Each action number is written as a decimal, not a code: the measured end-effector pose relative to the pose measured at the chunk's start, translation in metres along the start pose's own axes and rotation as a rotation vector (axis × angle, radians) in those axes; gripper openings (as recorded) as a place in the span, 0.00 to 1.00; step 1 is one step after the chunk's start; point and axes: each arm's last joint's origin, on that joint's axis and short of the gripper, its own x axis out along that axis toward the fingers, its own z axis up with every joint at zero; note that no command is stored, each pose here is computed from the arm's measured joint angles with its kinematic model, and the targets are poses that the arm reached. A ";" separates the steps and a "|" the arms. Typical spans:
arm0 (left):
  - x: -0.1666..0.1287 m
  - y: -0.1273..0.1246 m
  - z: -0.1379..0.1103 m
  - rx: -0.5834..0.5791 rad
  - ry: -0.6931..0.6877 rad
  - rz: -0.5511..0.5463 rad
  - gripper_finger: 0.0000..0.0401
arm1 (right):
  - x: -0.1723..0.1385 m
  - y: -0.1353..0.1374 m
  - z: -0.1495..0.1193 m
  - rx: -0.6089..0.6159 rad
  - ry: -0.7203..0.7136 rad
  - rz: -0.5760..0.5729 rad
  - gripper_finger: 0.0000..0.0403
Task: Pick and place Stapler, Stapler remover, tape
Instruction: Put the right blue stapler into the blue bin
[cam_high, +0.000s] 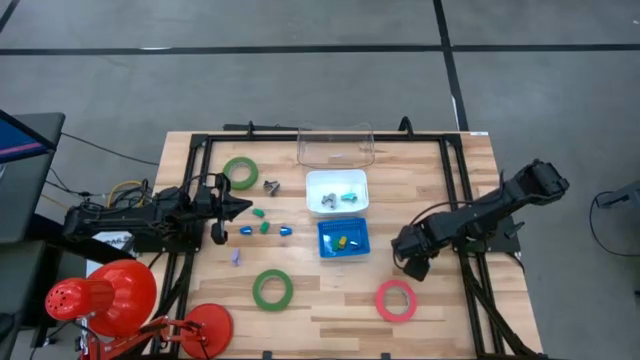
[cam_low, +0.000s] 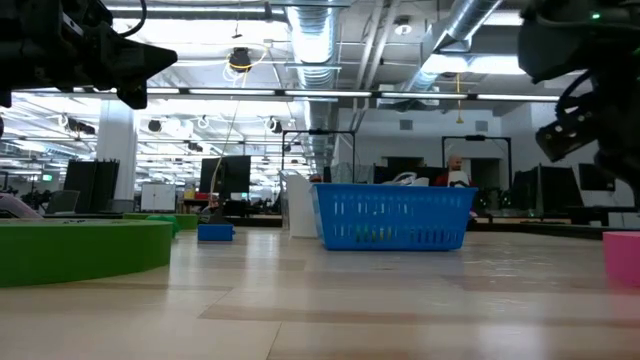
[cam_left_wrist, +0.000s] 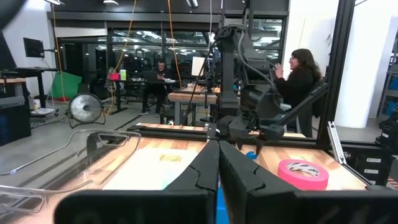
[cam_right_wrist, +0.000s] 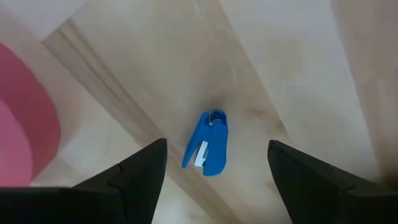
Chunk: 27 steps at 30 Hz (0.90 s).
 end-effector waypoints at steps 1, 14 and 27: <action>0.000 0.000 0.000 0.000 0.000 0.000 0.01 | 0.001 0.001 -0.002 0.006 -0.004 -0.007 0.67; 0.000 0.000 0.000 0.000 0.000 0.000 0.01 | 0.015 0.002 -0.009 0.035 -0.044 0.002 0.67; 0.000 0.000 0.000 0.000 0.000 0.000 0.01 | 0.015 0.003 -0.009 0.034 -0.050 0.013 0.38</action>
